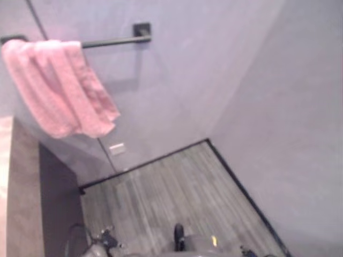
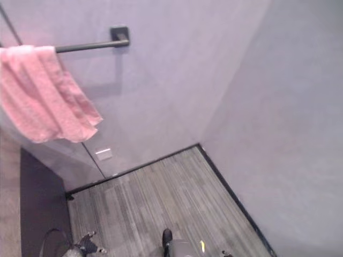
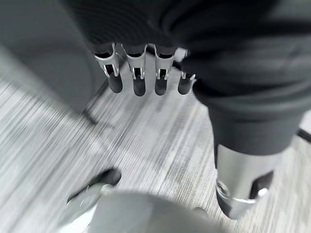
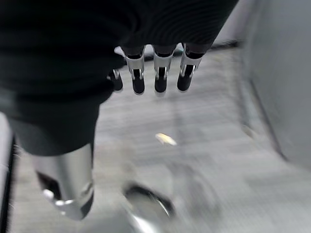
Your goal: Put brush and paste in cup on sink, flatten towel.
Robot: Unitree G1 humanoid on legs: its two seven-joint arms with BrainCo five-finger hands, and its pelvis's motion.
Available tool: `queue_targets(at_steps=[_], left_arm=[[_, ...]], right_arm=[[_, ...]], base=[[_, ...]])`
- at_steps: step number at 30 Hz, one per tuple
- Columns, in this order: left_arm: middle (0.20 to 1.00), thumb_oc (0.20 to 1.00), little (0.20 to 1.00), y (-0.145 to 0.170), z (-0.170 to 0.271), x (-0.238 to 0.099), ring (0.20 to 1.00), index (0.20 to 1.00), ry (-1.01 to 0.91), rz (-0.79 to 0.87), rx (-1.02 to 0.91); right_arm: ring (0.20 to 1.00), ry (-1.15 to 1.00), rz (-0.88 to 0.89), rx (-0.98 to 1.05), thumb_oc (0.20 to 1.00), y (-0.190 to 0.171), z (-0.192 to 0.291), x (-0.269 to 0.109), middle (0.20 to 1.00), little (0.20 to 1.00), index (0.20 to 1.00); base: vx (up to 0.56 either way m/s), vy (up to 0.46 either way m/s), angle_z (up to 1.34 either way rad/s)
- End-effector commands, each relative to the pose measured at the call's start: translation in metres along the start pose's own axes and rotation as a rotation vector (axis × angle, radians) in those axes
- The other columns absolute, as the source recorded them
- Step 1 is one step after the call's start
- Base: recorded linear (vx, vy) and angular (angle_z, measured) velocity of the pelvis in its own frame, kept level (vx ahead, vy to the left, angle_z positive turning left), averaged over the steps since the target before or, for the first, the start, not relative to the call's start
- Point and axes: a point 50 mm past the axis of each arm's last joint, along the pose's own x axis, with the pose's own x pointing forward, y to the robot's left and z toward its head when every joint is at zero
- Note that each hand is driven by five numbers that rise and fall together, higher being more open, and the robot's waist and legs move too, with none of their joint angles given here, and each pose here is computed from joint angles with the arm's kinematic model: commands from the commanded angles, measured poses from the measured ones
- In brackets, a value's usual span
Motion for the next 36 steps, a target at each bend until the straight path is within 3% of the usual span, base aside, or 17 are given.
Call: queue_targets(at_steps=[1, 7, 19, 36], left_arm=[[1.0, 1.0, 1.0, 0.045, 0.032, 0.009, 1.0, 1.0, -0.087, 0.145, -0.05], [1.0, 1.0, 1.0, 0.034, 0.03, 0.008, 1.0, 1.0, -0.066, 0.113, -0.047], [1.0, 1.0, 1.0, 0.02, 0.008, 0.004, 1.0, 1.0, 0.003, 0.085, -0.086], [1.0, 1.0, 1.0, 0.018, 0.015, 0.005, 1.0, 1.0, -0.032, 0.067, -0.072]], right_arm=[[1.0, -0.038, -0.083, 0.084, 1.0, -0.021, 0.001, -0.001, 1.0, 1.0, 1.0], [1.0, -0.044, -0.058, 0.034, 1.0, -0.011, -0.005, -0.005, 1.0, 1.0, 1.0], [1.0, -0.028, -0.005, -0.029, 1.0, 0.008, -0.007, -0.005, 1.0, 1.0, 1.0], [1.0, -0.09, 0.033, 0.018, 1.0, 0.026, 0.016, -0.002, 1.0, 1.0, 1.0]], base=[[0.06, -0.286, 1.77], [-0.01, -0.103, 1.25], [0.02, 0.125, -0.06], [0.03, 0.173, 0.15]])
